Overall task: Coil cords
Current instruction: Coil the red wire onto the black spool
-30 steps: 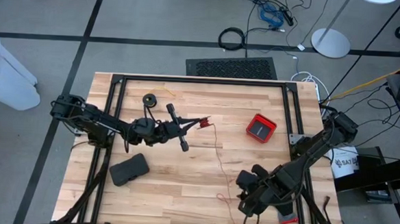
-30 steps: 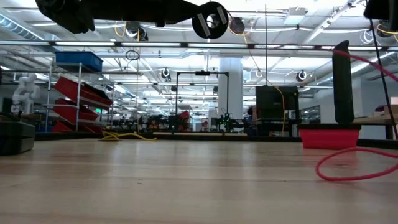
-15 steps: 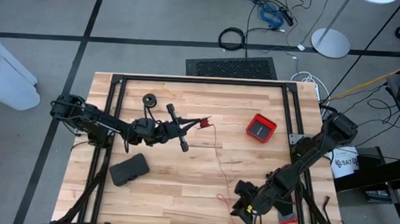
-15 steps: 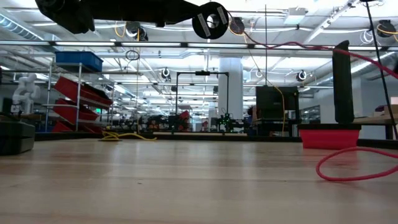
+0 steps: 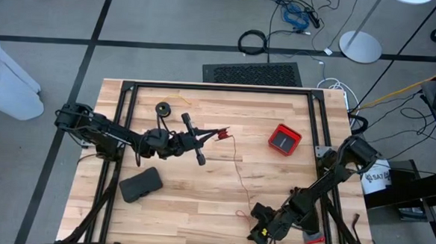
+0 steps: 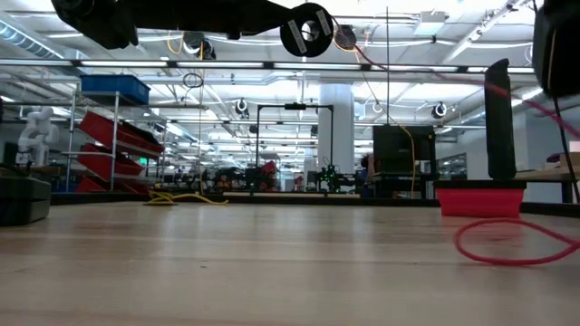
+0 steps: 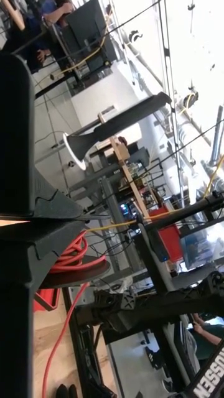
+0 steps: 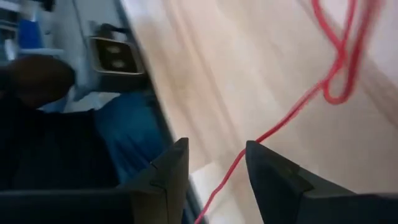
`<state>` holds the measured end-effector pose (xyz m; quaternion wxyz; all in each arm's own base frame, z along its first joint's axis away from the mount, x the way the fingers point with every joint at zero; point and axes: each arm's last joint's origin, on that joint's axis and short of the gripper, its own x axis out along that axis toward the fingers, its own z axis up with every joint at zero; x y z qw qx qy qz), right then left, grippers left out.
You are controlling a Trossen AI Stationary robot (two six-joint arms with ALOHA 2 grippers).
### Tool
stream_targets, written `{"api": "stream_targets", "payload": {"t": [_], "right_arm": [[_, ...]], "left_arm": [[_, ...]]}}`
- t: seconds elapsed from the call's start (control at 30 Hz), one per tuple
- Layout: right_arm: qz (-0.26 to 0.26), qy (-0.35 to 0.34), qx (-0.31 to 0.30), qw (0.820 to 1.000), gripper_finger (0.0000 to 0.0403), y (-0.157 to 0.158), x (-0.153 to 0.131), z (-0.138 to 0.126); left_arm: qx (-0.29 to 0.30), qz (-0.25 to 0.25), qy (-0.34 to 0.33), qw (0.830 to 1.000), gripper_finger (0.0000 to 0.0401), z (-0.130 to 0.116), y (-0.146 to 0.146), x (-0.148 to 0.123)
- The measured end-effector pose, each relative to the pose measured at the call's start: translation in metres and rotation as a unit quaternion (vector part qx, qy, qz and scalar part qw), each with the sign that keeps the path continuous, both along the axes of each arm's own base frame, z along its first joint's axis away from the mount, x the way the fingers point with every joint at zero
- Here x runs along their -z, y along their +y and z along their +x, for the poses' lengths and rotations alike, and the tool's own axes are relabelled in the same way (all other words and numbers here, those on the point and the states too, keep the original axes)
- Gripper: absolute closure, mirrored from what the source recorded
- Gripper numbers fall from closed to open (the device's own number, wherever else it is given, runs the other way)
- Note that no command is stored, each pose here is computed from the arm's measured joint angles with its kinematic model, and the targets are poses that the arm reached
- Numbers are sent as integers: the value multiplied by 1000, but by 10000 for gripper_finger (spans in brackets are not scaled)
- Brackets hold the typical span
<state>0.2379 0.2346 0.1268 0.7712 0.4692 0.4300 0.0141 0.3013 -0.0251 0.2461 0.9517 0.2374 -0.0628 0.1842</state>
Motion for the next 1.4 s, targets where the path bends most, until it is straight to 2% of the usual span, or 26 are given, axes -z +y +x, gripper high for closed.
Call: {"api": "stream_targets", "payload": {"t": [0.23,0.43,0.63,0.87,1.2,1.3,1.4], "right_arm": [[-7,10,1,1000,268,1,10,0],[11,-7,-18,1000,286,3,-7,-3],[3,-18,-25,1000,289,-1,-19,-5],[-14,6,-20,1000,289,0,-3,-4],[-12,-1,-16,1000,289,0,15,6],[-18,-4,-25,1000,304,0,14,5],[-23,-8,-36,999,339,2,12,2]], "left_arm": [[0,0,0,1000,401,0,0,0],[0,0,0,1000,401,0,0,0],[0,0,0,1000,401,0,0,0],[0,0,0,1000,401,0,0,0],[0,0,0,1000,401,0,0,0],[0,0,0,1000,401,0,0,0],[0,0,0,1000,401,0,0,0]]}}
